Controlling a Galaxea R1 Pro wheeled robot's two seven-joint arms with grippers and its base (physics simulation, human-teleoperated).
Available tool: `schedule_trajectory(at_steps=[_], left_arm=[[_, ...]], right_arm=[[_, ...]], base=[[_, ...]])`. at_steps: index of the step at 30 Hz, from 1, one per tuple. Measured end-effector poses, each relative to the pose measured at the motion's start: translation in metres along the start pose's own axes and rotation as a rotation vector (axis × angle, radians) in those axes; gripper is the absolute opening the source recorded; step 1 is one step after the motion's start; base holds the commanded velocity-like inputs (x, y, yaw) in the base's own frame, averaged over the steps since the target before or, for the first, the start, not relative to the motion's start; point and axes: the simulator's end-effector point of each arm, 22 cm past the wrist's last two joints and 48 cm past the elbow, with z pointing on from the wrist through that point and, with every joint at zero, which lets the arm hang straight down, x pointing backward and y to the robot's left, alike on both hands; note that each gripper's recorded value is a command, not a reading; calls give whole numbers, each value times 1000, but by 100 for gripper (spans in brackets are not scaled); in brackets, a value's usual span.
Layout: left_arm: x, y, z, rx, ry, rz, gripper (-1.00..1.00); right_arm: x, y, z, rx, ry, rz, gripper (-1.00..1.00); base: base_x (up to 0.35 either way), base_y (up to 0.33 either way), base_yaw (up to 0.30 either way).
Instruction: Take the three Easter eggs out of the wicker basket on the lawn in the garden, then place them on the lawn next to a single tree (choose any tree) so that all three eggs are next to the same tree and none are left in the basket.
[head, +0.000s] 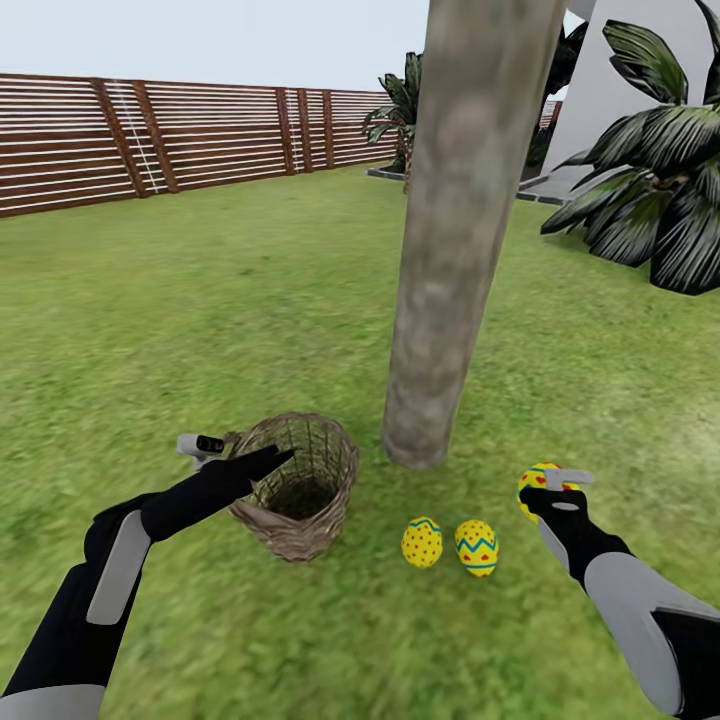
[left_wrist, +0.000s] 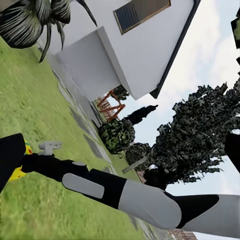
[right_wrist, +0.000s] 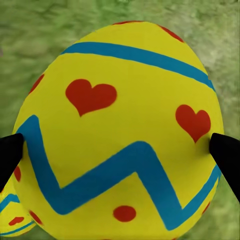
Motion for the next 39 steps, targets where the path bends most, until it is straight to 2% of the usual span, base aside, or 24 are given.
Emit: schedule_trajectory(at_steps=[7,10,13,16,29,39], left_arm=[[15,9,0,11,14,-5,100],[32,-3,12,73,56,-3,100],[37,-20,8,166,61,3,100],[41,-24,5,205,62,3,100],[63,-5,-1,219,67,-4,100],[84,10,-5,225,86,-13,100]], right_arm=[[13,4,8,-2,0,0,-100],[19,5,11,-1,0,0,-100],[24,7,14,-1,-1,0,-100],[30,9,18,-1,-1,0,-100],[66,16,32,1,37,-9,-100],[85,21,43,3,35,-1,-100]], base=[[0,0,0],[0,0,0],[0,0,0],[0,0,0],[0,0,0],[0,0,0]])
